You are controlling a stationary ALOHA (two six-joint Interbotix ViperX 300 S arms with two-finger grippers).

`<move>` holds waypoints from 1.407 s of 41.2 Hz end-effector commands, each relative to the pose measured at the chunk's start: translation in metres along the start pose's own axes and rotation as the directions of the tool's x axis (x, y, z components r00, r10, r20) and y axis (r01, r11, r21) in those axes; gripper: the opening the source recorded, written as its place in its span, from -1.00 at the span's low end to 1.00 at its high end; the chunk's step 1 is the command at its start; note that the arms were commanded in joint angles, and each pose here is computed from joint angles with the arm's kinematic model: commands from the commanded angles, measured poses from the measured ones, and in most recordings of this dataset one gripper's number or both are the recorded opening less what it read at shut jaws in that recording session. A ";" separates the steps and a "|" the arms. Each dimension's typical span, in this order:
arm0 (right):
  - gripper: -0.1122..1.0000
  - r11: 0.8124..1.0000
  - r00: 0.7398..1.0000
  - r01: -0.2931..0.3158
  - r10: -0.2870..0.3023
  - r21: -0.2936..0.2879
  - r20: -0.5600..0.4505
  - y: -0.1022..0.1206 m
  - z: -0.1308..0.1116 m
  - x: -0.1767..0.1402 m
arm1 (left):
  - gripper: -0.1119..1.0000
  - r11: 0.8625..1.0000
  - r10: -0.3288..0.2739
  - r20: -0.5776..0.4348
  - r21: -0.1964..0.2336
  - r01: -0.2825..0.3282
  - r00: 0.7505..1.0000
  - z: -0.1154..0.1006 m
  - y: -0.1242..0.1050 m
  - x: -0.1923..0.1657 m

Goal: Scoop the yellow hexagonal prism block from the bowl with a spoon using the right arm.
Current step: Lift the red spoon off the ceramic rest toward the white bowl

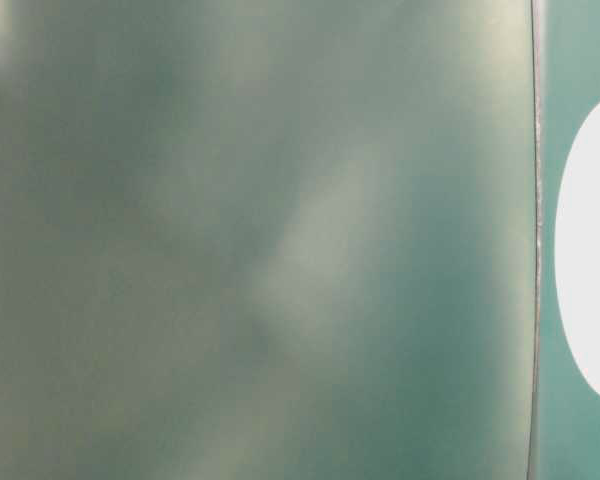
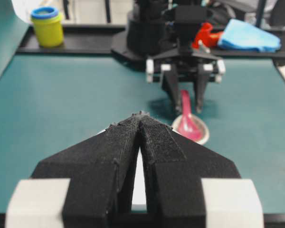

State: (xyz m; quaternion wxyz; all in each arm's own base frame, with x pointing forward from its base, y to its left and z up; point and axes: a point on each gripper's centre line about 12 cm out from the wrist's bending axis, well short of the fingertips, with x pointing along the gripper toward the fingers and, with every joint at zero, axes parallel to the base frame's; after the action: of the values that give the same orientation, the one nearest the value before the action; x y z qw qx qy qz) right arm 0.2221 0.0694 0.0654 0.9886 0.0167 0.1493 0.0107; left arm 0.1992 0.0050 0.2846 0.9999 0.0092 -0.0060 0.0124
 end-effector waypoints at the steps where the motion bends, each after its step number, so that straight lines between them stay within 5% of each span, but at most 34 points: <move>1: 0.06 1.000 1.000 -0.007 0.007 0.006 0.021 0.001 0.004 -0.001 | -0.74 1.000 0.001 0.023 0.005 -0.001 1.000 0.010 0.000 0.003; 15: -0.09 1.000 1.000 -0.004 0.004 0.006 0.018 0.001 0.004 -0.001 | -0.74 1.000 0.001 0.023 0.005 -0.001 1.000 0.010 0.000 0.003; 24: -0.36 1.000 1.000 -0.007 0.007 0.005 0.017 0.001 0.003 -0.001 | -0.74 1.000 0.001 0.021 0.005 -0.001 1.000 0.010 0.000 0.003; 34: -0.36 1.000 1.000 -0.010 0.009 0.013 0.030 0.001 0.007 -0.002 | -0.74 1.000 0.001 0.021 0.005 -0.001 1.000 0.010 0.000 0.003; 49: -0.36 0.995 0.993 -0.047 0.037 0.086 0.109 0.003 0.049 -0.015 | -0.74 1.000 0.001 0.003 0.005 -0.001 1.000 0.008 0.000 0.004; 58: -0.36 0.994 0.997 -0.052 0.047 0.095 0.055 -0.001 0.079 -0.017 | -0.74 1.000 0.001 0.002 0.005 -0.001 1.000 0.007 0.000 0.004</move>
State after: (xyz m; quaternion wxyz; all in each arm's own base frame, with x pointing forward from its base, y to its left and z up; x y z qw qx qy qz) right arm 0.2243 0.0656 0.1314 0.9901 0.0584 0.1250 0.0246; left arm 0.1997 0.0048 0.2816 0.9999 0.0091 0.0055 0.0116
